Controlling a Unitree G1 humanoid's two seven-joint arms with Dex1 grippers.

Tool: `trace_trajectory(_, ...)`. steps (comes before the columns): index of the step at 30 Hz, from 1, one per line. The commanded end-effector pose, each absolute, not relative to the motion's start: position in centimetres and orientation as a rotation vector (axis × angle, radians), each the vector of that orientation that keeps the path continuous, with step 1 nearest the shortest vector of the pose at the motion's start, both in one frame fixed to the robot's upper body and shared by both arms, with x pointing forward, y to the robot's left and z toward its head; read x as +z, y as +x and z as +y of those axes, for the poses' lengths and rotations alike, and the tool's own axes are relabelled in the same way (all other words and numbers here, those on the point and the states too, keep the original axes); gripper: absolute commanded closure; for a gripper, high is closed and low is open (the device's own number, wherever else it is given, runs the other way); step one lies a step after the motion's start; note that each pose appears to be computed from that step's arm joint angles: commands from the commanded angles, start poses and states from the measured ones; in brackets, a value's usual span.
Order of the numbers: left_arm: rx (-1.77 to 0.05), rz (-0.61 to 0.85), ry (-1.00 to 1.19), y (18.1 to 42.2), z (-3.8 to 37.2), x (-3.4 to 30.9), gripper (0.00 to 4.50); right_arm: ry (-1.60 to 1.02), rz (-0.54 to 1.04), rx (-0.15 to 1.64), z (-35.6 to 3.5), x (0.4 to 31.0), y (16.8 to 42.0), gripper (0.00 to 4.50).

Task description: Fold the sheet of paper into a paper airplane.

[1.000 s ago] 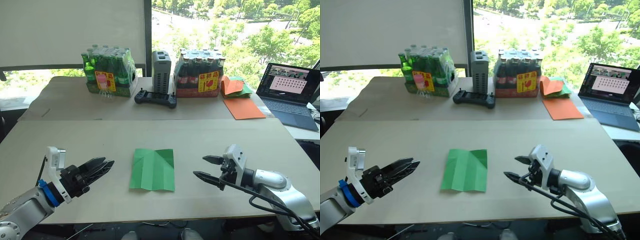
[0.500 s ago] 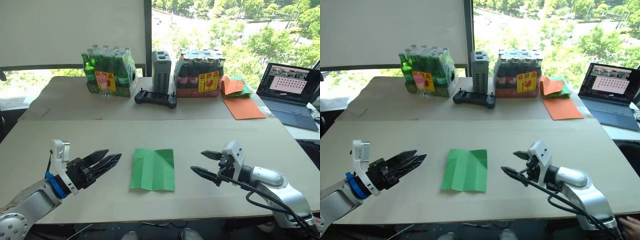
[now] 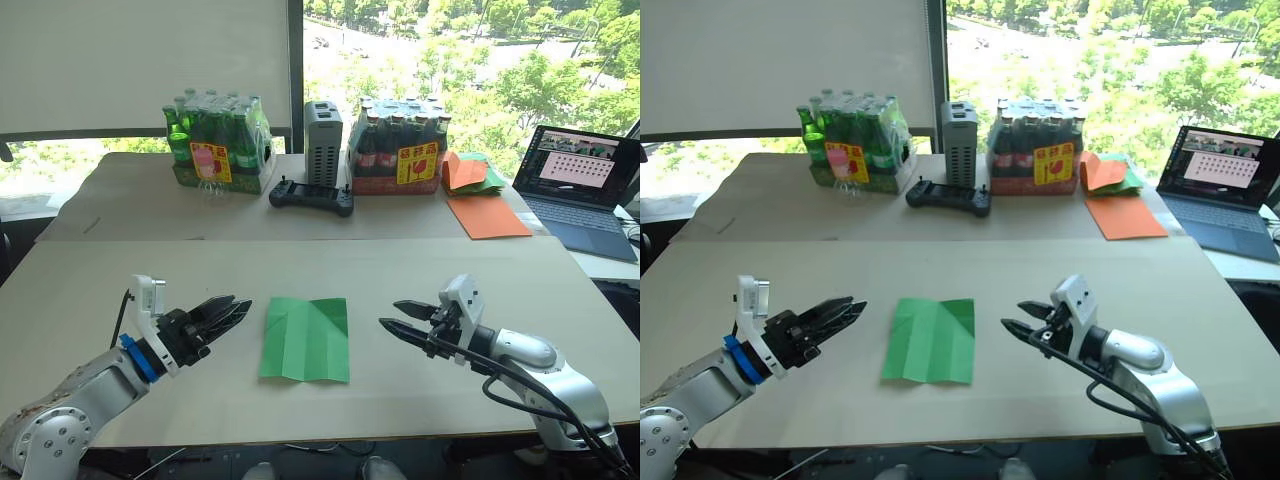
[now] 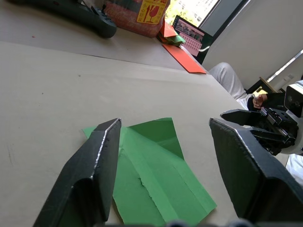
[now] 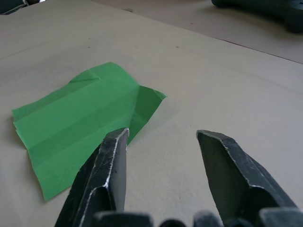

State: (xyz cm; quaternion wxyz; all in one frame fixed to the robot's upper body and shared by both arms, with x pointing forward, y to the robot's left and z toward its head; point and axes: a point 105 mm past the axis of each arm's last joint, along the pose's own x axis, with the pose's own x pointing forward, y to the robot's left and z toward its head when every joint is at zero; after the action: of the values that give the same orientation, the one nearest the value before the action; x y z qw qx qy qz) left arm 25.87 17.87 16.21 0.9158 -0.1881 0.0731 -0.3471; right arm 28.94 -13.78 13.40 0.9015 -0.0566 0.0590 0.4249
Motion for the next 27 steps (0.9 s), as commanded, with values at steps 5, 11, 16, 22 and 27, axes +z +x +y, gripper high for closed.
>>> trace_trajectory(5,-0.758,0.144,-0.335,27.1,16.3,15.7,4.48,-0.111,0.032,0.883,-12.3,15.3,29.4,4.5)
trace_trajectory(11,-0.786,0.203,-0.264,28.4,15.0,13.9,4.48,-0.091,0.019,0.864,-11.1,15.4,30.4,4.5)
trace_trajectory(16,-0.8,0.255,-0.168,29.9,13.7,12.0,4.48,-0.085,-0.01,0.867,-9.8,15.6,30.8,4.5)
trace_trajectory(22,-0.831,0.3,-0.113,30.8,12.7,10.3,4.48,-0.089,-0.034,0.854,-8.9,15.7,31.4,4.5)
trace_trajectory(27,-0.853,0.345,-0.078,30.8,12.4,9.1,4.48,-0.121,-0.048,0.782,-9.1,15.6,32.4,4.5)
